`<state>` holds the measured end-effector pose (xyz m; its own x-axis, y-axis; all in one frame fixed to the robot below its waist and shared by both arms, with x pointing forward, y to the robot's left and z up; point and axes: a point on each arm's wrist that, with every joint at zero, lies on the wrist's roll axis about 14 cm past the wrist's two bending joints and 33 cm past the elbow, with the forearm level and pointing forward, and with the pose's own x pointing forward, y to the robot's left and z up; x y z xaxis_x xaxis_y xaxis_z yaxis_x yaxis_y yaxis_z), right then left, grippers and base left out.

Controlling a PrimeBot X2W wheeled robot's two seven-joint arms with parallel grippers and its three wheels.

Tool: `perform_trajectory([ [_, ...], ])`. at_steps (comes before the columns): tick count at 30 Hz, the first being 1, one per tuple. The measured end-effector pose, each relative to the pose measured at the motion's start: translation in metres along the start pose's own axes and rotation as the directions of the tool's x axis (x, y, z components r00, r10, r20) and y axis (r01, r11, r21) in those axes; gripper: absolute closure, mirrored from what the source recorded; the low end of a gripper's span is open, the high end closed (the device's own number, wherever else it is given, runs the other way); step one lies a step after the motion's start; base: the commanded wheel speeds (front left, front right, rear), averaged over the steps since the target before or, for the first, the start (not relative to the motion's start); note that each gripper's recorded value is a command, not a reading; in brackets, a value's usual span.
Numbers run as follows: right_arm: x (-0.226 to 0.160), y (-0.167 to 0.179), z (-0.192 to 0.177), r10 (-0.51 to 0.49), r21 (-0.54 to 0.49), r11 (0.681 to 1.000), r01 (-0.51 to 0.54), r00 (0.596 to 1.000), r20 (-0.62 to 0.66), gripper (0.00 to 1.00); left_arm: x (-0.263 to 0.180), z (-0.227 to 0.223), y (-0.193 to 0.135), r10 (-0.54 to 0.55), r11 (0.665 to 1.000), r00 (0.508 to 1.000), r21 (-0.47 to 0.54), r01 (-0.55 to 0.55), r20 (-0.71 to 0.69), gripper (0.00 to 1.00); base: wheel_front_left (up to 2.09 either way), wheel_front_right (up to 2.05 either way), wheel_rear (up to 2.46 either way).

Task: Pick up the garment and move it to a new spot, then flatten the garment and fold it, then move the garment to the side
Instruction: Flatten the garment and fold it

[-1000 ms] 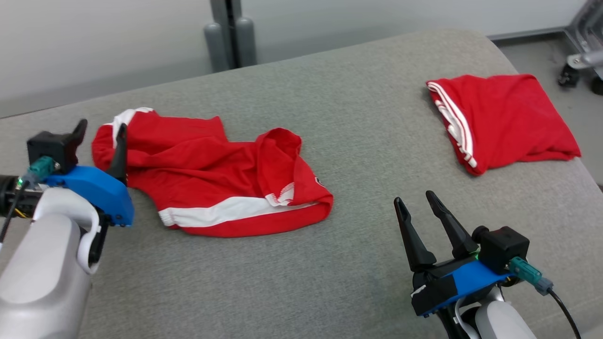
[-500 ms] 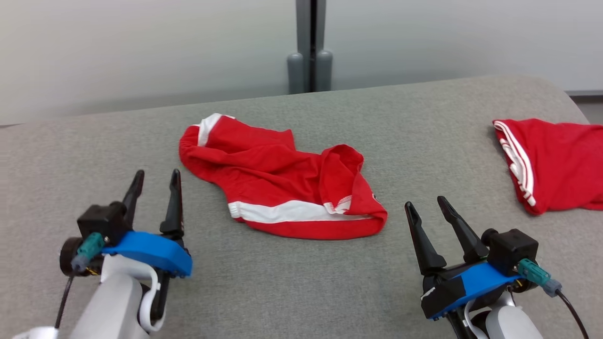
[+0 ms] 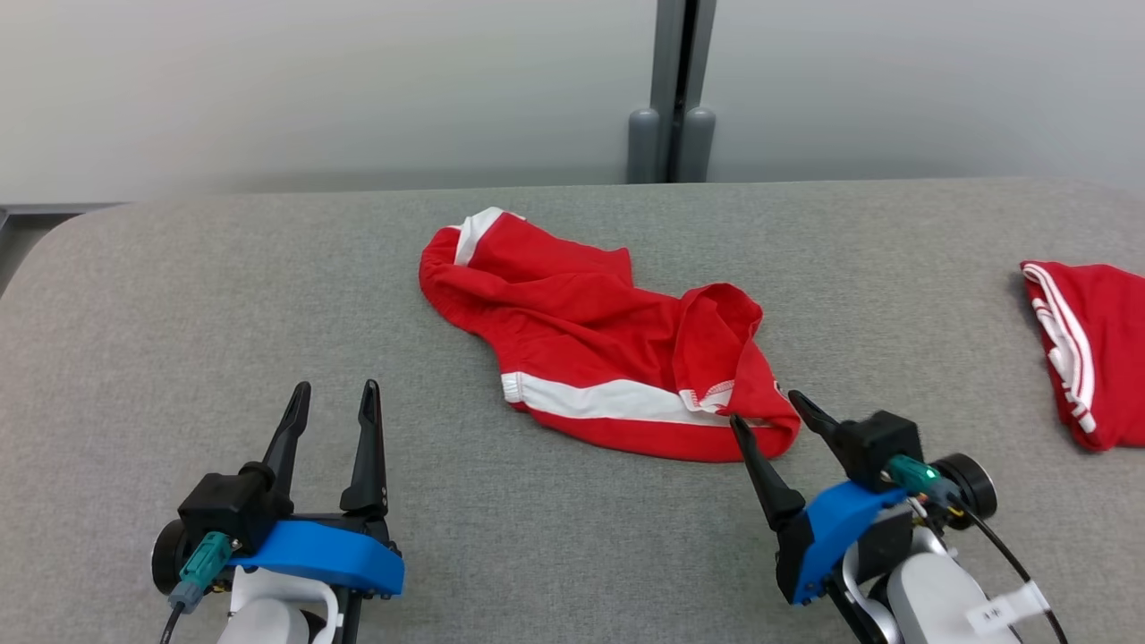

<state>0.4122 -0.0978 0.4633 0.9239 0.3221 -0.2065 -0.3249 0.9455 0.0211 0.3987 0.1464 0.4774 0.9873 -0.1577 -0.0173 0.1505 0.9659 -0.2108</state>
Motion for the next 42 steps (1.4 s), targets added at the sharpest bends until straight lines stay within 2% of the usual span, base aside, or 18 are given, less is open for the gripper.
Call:
perform_trajectory([
  [6, 0.027, 0.013, -0.016, 0.064, -0.118, 0.99, -0.077, 0.992, -0.109, 0.0, -0.002, -0.002, 0.008, 0.024, 1.0, 1.0, 0.002, -0.024, -0.002, 0.0, 0.0, 0.0, 0.0],
  [13, 0.048, 0.016, -0.041, 0.092, -0.296, 0.939, -0.176, 0.956, -0.277, 0.0, -0.004, -0.004, 0.017, 0.047, 0.999, 0.999, 0.0, -0.047, -0.008, 0.0, 0.0, 0.0, 0.0],
  [17, 0.052, 0.012, -0.047, 0.078, -0.342, 0.919, -0.195, 0.942, -0.325, 0.0, -0.006, -0.004, 0.018, 0.053, 0.999, 0.999, 0.001, -0.053, -0.006, 0.0, 0.0, 0.0, 0.0],
  [18, 0.052, 0.011, -0.048, 0.074, -0.343, 0.919, -0.193, 0.941, -0.331, 0.07, -0.006, -0.004, 0.018, 0.053, 0.999, 0.999, -0.001, -0.053, -0.005, 0.0, 0.0, 0.0, 0.0],
  [19, 0.052, 0.009, -0.05, 0.07, -0.342, 0.92, -0.191, 0.939, -0.338, 0.7, -0.006, -0.003, 0.019, 0.054, 0.999, 0.999, 0.0, -0.054, -0.004, 0.0, 0.0, 0.0, 0.0],
  [20, 0.053, 0.008, -0.049, 0.067, -0.335, 0.924, -0.185, 0.94, -0.335, 1.0, -0.007, -0.003, 0.019, 0.054, 0.999, 0.999, 0.002, -0.054, -0.004, 0.0, 0.0, 0.0, 0.0],
  [24, 0.055, 0.0, -0.037, 0.047, -0.254, 0.96, -0.117, 0.962, -0.268, 1.0, -0.008, -0.001, 0.018, 0.054, 0.999, 0.999, 0.002, -0.054, 0.003, 0.0, 0.0, 0.0, 0.0],
  [26, 0.056, -0.009, -0.023, 0.018, -0.139, 0.989, -0.045, 0.982, -0.189, 1.0, -0.009, 0.0, 0.018, 0.052, 0.999, 0.999, 0.006, -0.052, 0.005, 0.0, 0.0, 0.0, 0.0],
  [28, 0.049, -0.024, -0.021, -0.044, 0.013, 0.999, 0.046, 0.989, -0.141, 1.0, -0.01, 0.0, 0.018, 0.053, 0.999, 0.999, 0.005, -0.053, 0.006, 0.0, 0.0, 0.0, 0.0],
  [30, 0.037, -0.042, -0.026, -0.117, 0.155, 0.979, 0.134, 0.987, -0.111, 1.0, -0.011, 0.0, 0.018, 0.052, 0.999, 0.999, 0.006, -0.052, 0.007, 0.0, 0.0, 0.0, 0.0],
  [33, 0.02, -0.063, -0.034, -0.206, 0.289, 0.931, 0.224, 0.974, -0.091, 1.0, -0.012, -0.002, 0.014, 0.04, 0.999, 0.999, 0.008, -0.04, 0.001, 0.0, 0.0, 0.0, 0.0],
  [34, 0.015, -0.067, -0.036, -0.222, 0.298, 0.924, 0.239, 0.971, -0.09, 0.54, -0.011, -0.002, 0.013, 0.035, 0.999, 0.999, 0.008, -0.035, 0.002, 0.0, 0.0, 0.0, 0.0],
  [35, 0.011, -0.071, -0.039, -0.239, 0.312, 0.915, 0.254, 0.967, -0.086, 0.0, -0.011, -0.001, 0.011, 0.03, 1.0, 1.0, 0.008, -0.03, 0.004, 0.0, 0.0, 0.0, 0.0],
  [38, 0.001, -0.075, -0.041, -0.264, 0.317, 0.909, 0.272, 0.962, -0.067, 0.0, -0.008, 0.0, 0.007, 0.017, 1.0, 1.0, 0.01, -0.017, 0.008, 0.0, 0.0, 0.0, 0.0],
  [42, -0.012, -0.087, -0.032, -0.302, 0.259, 0.919, 0.296, 0.953, -0.016, 0.0, -0.006, 0.001, 0.003, 0.003, 1.0, 1.0, 0.014, -0.003, 0.01, 0.0, 0.0, 0.0, 0.0],
])
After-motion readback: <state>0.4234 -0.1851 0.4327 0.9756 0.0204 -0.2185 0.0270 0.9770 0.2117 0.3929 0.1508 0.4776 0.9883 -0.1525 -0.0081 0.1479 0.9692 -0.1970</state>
